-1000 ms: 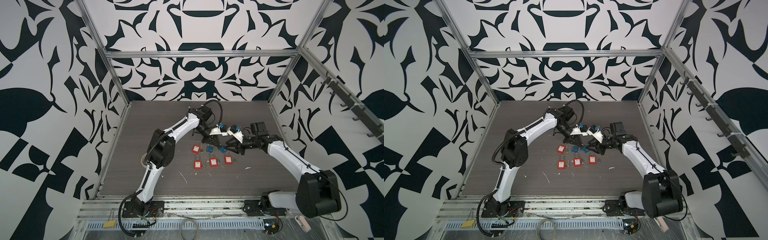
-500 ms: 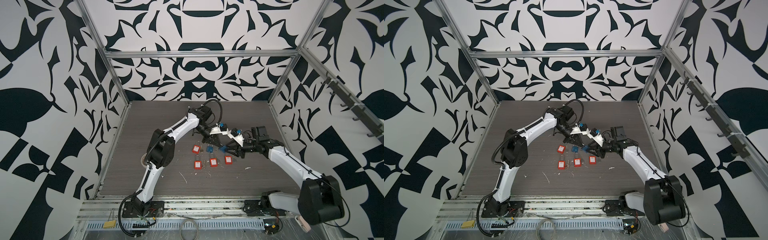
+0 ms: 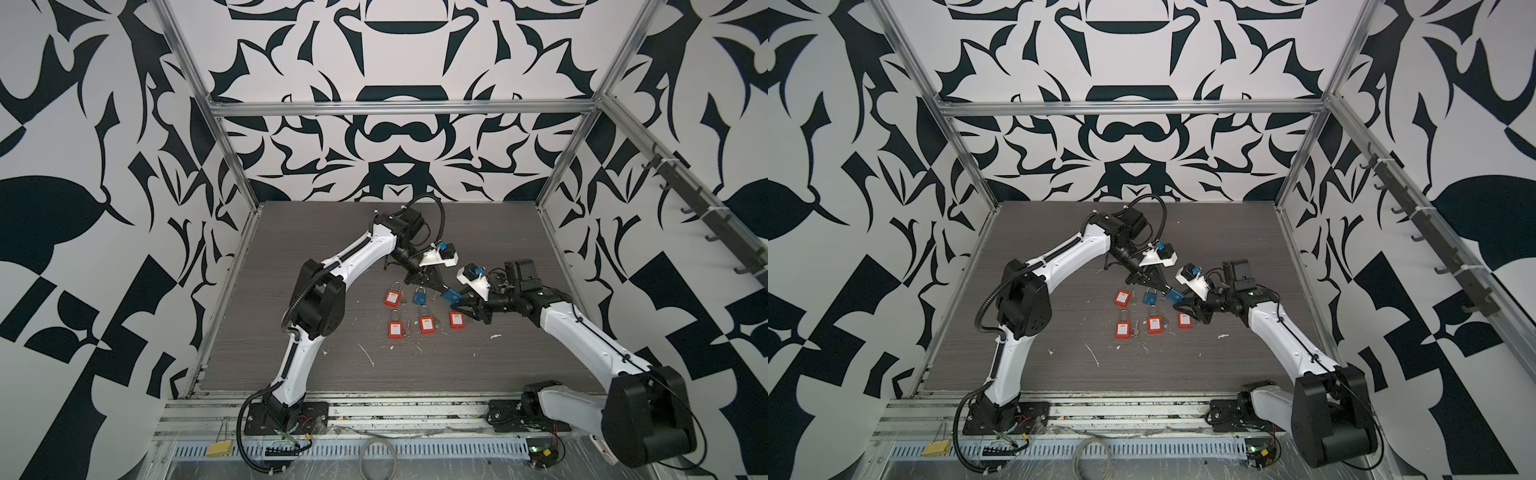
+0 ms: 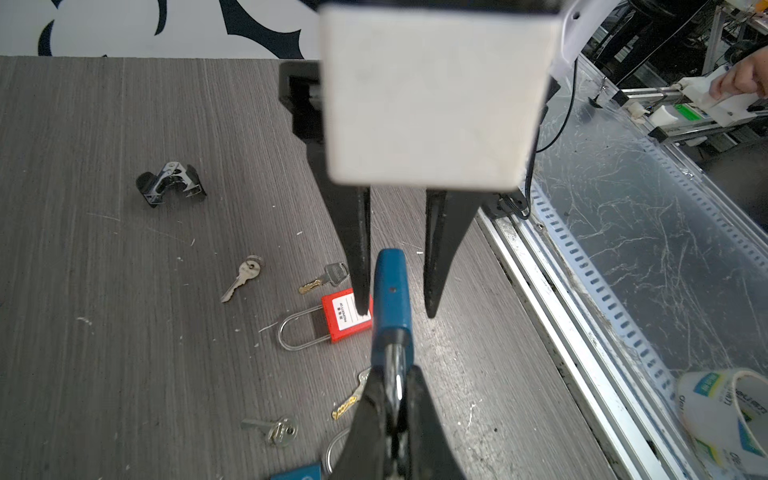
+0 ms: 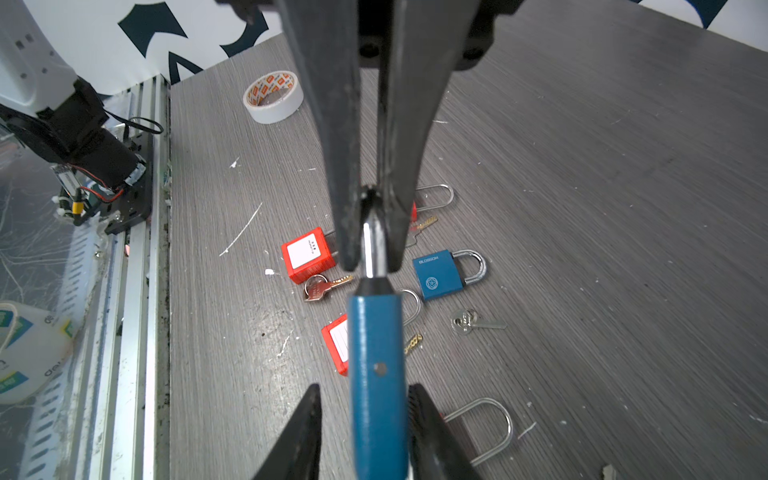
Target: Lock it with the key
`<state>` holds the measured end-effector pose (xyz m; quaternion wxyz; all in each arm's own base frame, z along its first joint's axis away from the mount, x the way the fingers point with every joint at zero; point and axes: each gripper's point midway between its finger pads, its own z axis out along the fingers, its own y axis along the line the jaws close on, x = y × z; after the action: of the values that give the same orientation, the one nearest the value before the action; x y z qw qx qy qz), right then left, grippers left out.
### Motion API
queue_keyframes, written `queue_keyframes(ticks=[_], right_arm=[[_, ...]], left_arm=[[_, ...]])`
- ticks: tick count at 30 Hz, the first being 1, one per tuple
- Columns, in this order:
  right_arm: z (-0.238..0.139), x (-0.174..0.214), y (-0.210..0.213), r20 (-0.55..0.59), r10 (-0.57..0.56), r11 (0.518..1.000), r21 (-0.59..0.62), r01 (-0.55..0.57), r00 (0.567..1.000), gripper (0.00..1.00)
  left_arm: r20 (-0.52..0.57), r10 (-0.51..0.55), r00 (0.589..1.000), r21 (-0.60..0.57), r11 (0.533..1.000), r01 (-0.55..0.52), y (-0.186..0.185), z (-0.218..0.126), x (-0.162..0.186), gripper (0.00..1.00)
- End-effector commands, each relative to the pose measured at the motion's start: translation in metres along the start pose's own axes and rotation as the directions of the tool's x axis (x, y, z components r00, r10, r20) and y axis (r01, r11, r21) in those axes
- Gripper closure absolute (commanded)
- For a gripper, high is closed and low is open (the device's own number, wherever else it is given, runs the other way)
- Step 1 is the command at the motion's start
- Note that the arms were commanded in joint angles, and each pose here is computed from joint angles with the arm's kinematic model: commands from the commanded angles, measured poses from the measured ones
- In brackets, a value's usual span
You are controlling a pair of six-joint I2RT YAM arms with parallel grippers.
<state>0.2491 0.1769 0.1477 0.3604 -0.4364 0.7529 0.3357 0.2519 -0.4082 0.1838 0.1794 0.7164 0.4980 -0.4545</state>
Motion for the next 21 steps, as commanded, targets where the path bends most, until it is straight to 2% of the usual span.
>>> queue_keyframes(ticks=[1,7,14,17,21], right_arm=[[-0.005,-0.029,-0.004,0.063,-0.032,0.999,-0.005,0.033,0.998,0.65],[-0.003,-0.035,-0.008,0.087,-0.023,1.000,-0.005,0.023,0.996,0.70],[-0.004,-0.038,-0.007,0.110,-0.012,1.000,-0.007,0.013,0.994,0.90],[-0.006,-0.040,-0.006,0.117,-0.009,1.000,-0.003,0.009,0.993,0.93],[-0.009,-0.043,-0.006,0.118,0.045,0.999,0.012,-0.047,0.992,0.96]], left_arm=[[0.044,0.030,0.999,0.037,0.999,-0.032,-0.020,-0.007,-0.023,1.00],[0.041,0.029,0.999,0.040,0.999,-0.031,-0.021,-0.006,-0.023,1.00],[0.045,0.024,0.999,0.047,0.999,-0.026,-0.020,-0.004,-0.023,1.00],[0.044,0.025,0.999,0.044,0.999,-0.027,-0.019,-0.004,-0.023,0.98],[0.132,-0.049,0.990,-0.025,0.998,0.052,0.002,-0.029,-0.035,0.60]])
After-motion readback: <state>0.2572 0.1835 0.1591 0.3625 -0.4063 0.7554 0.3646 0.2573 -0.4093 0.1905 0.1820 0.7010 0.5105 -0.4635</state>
